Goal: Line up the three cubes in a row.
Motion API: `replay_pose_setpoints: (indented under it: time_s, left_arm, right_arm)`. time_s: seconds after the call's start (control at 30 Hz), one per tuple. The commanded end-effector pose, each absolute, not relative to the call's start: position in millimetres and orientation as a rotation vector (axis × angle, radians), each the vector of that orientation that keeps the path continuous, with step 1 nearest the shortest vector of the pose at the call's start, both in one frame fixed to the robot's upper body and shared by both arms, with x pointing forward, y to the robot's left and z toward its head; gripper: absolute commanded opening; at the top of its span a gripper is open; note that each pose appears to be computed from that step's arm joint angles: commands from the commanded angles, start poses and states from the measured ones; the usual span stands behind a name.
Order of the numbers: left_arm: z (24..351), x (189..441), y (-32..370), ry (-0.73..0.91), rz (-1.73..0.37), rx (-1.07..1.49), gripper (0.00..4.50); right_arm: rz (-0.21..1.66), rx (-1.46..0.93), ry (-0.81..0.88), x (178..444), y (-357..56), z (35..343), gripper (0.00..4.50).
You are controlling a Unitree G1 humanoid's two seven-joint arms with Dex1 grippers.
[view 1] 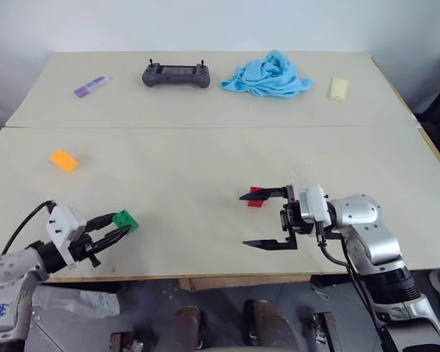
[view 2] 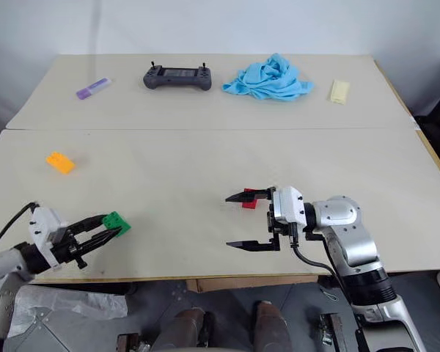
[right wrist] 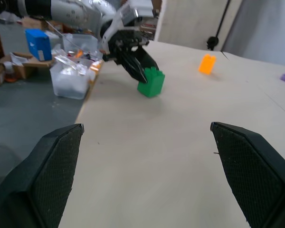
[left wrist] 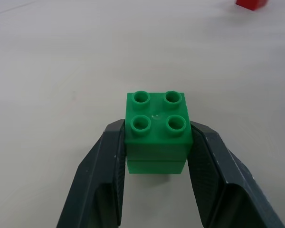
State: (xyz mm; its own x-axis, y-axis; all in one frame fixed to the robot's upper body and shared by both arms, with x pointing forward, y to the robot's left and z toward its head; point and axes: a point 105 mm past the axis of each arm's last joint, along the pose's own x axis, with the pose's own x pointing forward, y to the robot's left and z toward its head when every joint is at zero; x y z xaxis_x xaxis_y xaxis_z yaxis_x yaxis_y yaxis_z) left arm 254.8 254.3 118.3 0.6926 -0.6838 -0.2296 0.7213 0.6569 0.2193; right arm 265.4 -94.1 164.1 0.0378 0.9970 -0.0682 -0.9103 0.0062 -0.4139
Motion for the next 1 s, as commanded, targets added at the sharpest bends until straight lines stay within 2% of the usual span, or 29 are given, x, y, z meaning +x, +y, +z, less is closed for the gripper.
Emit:
replay_pose_setpoints:
  time_s: [0.03, 0.13, 0.23, 0.37, 0.5, 0.6, 1.0]
  left_arm:
    - [154.1, 270.9, 233.0, 0.056, -0.925, 0.383, 1.47]
    - [196.4, 300.3, 198.4, -0.057, -1.049, 0.466, 1.47]
    - [208.4, 320.0, 151.9, -0.095, -1.256, 0.531, 1.47]
    - [189.8, 344.0, 119.5, -0.051, -1.409, 0.656, 1.47]
    - [154.9, 364.0, 94.6, 0.055, -1.501, 0.669, 1.47]
    - [142.8, 367.6, 93.6, 0.082, -1.516, 0.673, 1.47]
    - [131.7, 360.6, 90.9, 0.074, -1.568, 0.616, 1.47]
  right_arm:
    - [1.452, -0.429, -0.309, 264.4, -106.0, 177.0, 4.5]
    - [1.37, -0.444, -0.267, 267.2, -126.2, 175.3, 4.5]
    - [1.253, -0.424, -0.25, 272.9, -150.5, 175.8, 4.5]
    - [1.186, -0.487, -0.174, 272.2, -175.9, 161.2, 4.5]
    - [1.095, -0.492, -0.184, 268.3, -184.9, 164.5, 4.5]
    - [1.073, -0.489, -0.187, 262.2, -183.3, 163.9, 4.5]
    - [1.053, -0.468, -0.179, 254.4, -176.0, 160.1, 4.5]
